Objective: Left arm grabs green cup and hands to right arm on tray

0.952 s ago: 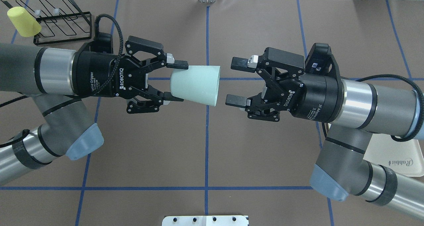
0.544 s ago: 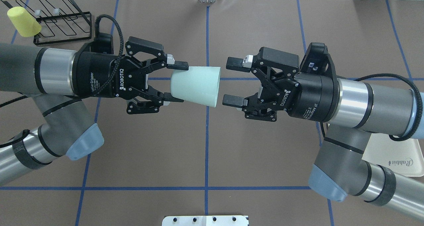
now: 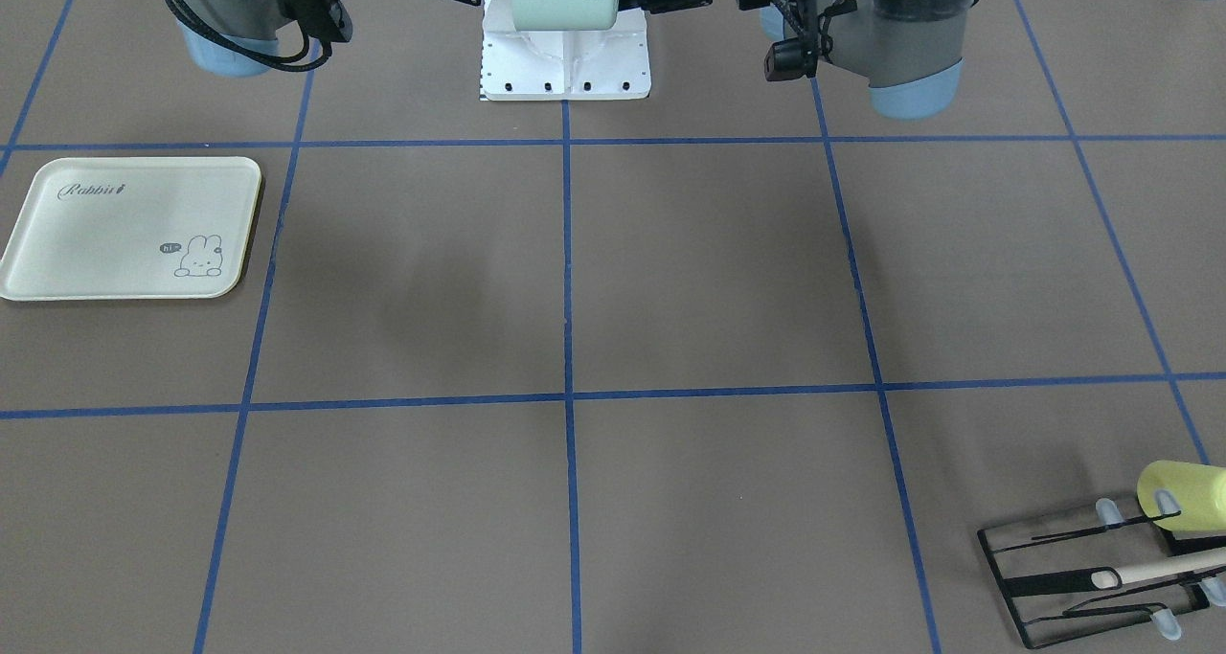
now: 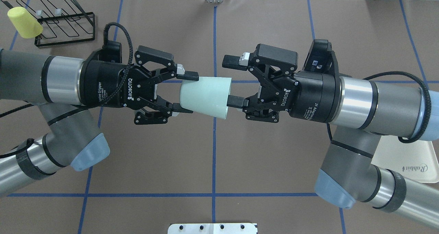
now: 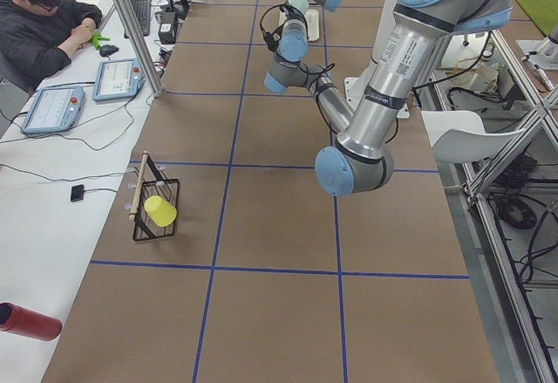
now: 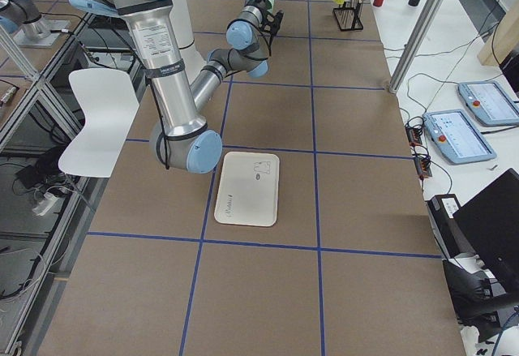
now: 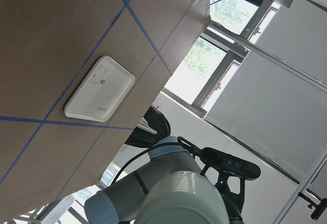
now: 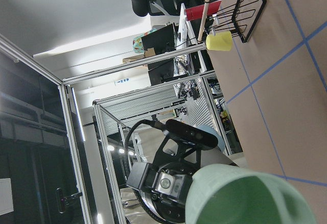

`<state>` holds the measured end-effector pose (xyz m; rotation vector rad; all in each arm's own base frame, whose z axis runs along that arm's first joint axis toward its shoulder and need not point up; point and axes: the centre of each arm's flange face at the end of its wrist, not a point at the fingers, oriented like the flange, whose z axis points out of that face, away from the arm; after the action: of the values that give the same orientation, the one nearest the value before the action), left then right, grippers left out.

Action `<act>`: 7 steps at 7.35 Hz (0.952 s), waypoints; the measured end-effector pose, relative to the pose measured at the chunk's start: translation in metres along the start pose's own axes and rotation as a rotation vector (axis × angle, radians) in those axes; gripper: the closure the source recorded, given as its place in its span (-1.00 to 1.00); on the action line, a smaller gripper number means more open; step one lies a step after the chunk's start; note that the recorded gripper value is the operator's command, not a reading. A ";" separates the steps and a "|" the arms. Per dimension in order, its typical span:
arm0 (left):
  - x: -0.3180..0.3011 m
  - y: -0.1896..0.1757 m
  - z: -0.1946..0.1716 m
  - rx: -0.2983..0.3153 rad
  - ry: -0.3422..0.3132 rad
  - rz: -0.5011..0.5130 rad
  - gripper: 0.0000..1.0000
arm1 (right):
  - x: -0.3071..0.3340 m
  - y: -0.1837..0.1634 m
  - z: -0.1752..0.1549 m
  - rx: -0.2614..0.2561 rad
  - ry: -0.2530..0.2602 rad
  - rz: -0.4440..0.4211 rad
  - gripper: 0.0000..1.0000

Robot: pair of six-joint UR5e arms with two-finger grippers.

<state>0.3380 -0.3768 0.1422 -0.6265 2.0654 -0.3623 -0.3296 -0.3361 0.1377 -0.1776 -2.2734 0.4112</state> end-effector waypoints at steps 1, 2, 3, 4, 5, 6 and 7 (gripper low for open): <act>-0.001 0.001 0.001 -0.002 -0.002 0.006 1.00 | -0.001 0.001 0.000 0.000 0.001 -0.002 -0.96; -0.002 0.001 0.002 -0.006 -0.003 0.017 1.00 | -0.001 0.001 0.000 0.002 0.004 -0.004 -0.93; -0.003 0.002 0.003 -0.008 -0.005 0.024 1.00 | -0.001 0.000 0.000 0.003 0.010 -0.005 -0.68; -0.004 0.002 0.003 -0.009 -0.005 0.027 1.00 | -0.001 0.000 0.001 0.004 0.020 -0.006 -0.32; -0.004 0.003 0.003 -0.010 -0.005 0.029 1.00 | -0.001 0.000 0.001 0.007 0.030 -0.006 -0.20; -0.004 0.003 0.004 -0.010 -0.005 0.029 1.00 | 0.000 -0.001 0.001 0.008 0.035 -0.006 -0.14; -0.004 0.003 0.004 -0.011 -0.005 0.029 1.00 | 0.000 -0.001 0.001 0.009 0.038 -0.006 0.18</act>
<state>0.3418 -0.3724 0.1413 -0.6022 2.0709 -0.3326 -0.3299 -0.3376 0.1377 -0.1721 -2.2335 0.4115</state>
